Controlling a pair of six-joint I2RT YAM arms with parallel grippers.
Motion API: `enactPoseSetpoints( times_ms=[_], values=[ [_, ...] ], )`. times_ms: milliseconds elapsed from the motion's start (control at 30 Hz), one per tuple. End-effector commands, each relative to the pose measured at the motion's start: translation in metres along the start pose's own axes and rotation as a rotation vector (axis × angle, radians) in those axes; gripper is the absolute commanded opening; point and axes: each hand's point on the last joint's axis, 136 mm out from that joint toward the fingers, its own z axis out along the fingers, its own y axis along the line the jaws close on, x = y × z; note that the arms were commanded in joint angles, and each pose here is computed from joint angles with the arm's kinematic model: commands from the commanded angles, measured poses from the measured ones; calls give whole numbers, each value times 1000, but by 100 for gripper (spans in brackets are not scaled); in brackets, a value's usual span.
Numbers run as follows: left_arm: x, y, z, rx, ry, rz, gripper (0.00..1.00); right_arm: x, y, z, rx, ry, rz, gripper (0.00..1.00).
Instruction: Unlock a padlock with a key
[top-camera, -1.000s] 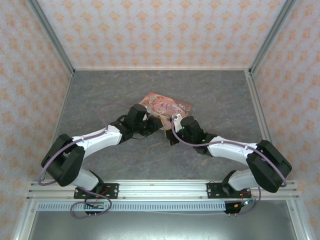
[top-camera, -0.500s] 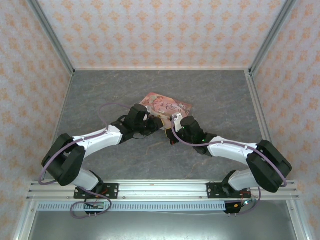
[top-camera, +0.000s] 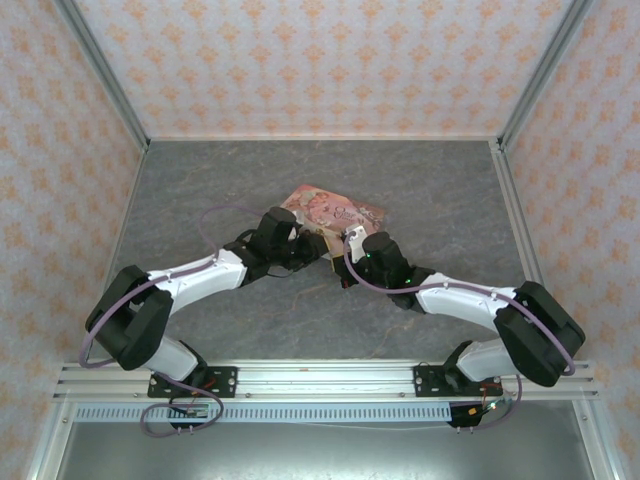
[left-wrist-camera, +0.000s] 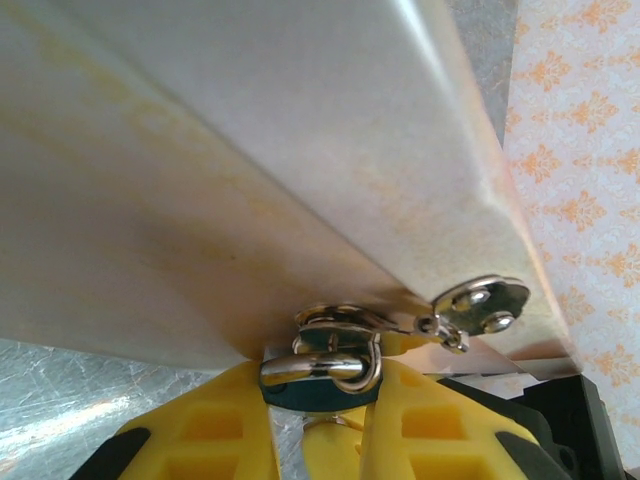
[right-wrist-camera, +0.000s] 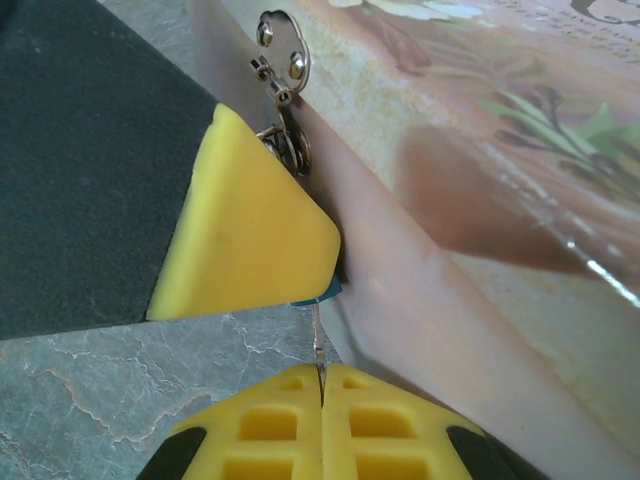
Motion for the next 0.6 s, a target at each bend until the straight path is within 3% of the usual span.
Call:
enactPoseSetpoints(
  times_ms=[0, 567],
  values=[
    [19, -20, 5, 58, 83, 17, 13, -49, 18, -11, -57, -171, -69, 0],
    [19, -26, 6, 74, 93, 10, 13, -64, 20, -8, -180, -211, -31, 0]
  ],
)
